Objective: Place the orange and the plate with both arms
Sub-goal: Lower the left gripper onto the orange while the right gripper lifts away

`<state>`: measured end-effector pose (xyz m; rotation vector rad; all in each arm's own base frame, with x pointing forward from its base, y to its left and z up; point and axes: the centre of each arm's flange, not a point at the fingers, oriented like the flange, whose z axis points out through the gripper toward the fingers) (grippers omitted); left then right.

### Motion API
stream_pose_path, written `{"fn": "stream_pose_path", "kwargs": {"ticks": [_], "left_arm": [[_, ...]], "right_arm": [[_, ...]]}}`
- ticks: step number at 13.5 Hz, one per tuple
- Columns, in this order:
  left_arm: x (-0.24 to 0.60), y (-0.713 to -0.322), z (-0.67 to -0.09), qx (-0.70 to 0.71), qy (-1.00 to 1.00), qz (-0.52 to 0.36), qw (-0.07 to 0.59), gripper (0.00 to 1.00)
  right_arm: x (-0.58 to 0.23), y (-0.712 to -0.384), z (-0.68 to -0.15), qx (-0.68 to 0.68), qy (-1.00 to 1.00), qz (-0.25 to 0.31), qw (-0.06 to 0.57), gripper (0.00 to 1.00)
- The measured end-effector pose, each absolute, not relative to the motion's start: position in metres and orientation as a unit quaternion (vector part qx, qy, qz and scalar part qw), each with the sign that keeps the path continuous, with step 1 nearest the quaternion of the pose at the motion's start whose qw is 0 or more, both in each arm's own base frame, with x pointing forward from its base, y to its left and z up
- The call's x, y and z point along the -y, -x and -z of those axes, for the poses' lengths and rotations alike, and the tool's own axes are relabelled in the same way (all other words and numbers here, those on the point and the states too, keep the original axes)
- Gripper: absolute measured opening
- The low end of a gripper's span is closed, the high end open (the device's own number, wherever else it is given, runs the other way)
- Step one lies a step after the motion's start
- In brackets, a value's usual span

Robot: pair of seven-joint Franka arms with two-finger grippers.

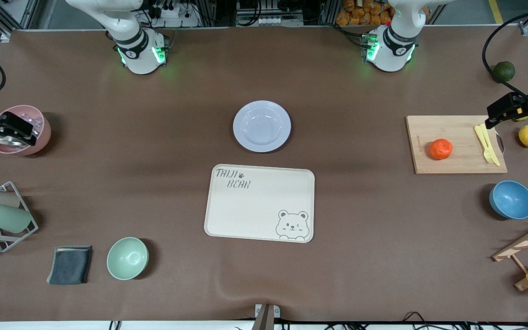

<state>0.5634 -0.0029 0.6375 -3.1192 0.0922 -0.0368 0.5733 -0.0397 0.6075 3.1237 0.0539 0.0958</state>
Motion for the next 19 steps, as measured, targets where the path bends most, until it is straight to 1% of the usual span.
{"fn": "stream_pose_path", "kwargs": {"ticks": [7, 10, 14, 16, 19], "left_arm": [[-0.001, -0.564, -0.635, -0.026, 1.0, 0.009, 0.01, 1.0], [-0.031, -0.567, -0.609, 0.006, 1.0, -0.017, 0.009, 1.0], [-0.072, -0.574, -0.518, 0.036, 0.999, -0.032, 0.006, 1.0], [-0.072, -0.565, -0.465, 0.038, 0.998, -0.049, 0.004, 1.0], [-0.089, -0.538, -0.378, 0.049, 0.997, -0.059, 0.011, 1.0]], "right_arm": [[0.04, -0.573, -0.612, -0.017, -0.999, -0.035, 0.009, 1.0], [0.042, -0.573, -0.611, -0.016, -0.999, -0.035, 0.011, 1.0], [0.043, -0.574, -0.607, -0.015, -0.999, -0.03, 0.011, 1.0], [0.039, -0.575, -0.604, -0.019, -0.999, -0.027, 0.011, 1.0], [0.032, -0.578, -0.595, -0.025, -0.999, -0.019, 0.009, 1.0]]}}
